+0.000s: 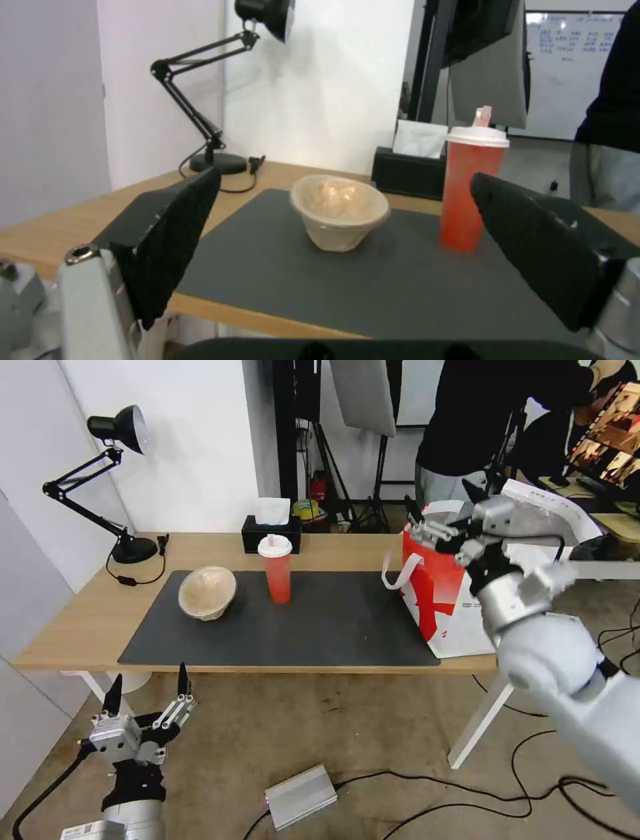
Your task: Pick up the trash from the table and place it into the takeout bag.
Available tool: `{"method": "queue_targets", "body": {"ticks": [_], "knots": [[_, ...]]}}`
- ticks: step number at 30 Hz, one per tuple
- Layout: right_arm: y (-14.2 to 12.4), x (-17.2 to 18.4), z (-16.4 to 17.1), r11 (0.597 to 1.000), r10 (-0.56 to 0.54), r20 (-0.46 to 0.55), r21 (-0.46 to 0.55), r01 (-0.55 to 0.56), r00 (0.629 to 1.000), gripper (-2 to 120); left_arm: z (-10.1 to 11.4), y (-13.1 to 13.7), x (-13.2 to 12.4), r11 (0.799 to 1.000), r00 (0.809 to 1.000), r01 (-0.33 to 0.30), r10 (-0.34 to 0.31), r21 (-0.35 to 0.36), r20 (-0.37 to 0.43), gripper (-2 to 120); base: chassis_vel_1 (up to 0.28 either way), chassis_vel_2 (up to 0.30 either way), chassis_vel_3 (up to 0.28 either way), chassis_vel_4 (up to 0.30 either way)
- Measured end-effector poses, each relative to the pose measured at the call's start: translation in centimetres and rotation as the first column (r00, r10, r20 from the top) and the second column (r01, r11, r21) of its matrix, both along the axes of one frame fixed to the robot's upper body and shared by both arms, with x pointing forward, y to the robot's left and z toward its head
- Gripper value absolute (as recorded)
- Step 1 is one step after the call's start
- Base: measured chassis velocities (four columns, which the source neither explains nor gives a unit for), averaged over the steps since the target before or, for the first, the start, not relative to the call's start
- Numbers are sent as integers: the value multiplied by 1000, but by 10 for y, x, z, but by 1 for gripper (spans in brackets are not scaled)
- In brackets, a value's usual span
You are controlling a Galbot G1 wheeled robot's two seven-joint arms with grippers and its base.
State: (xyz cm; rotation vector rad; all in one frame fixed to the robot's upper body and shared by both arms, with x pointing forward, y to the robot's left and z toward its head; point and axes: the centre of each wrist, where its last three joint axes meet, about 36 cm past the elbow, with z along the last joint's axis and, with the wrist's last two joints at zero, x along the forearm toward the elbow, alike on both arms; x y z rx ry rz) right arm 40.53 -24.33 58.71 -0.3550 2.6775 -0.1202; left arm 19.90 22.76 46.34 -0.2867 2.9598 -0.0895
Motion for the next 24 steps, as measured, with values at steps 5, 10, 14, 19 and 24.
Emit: {"method": "queue_targets", "body": {"ticks": [5, 10, 14, 19, 24], "knots": [[12, -15, -17, 998, -21, 44, 53, 18, 999, 100, 1, 0, 0, 1000, 1000, -1, 1, 1, 6, 100, 0, 0, 0, 0], [23, -34, -40, 994, -12, 78, 114, 4, 997, 100, 2, 0, 0, 1000, 1000, 3, -3, -1, 15, 100, 0, 0, 0, 0], [28, -49, -56, 991, -8, 66, 131, 0, 998, 100, 4, 0, -1, 1000, 1000, 2, -2, 2, 17, 100, 0, 0, 0, 0], [35, -74, -75, 991, -25, -7, 131, 26, 1000, 100, 5, 1, -1, 1000, 1000, 2, -2, 4, 18, 100, 0, 0, 0, 0], [38, -98, -91, 992, -28, -80, 122, 38, 996, 100, 5, 1, -1, 1000, 1000, 2, -3, 4, 19, 100, 0, 0, 0, 0]]}}
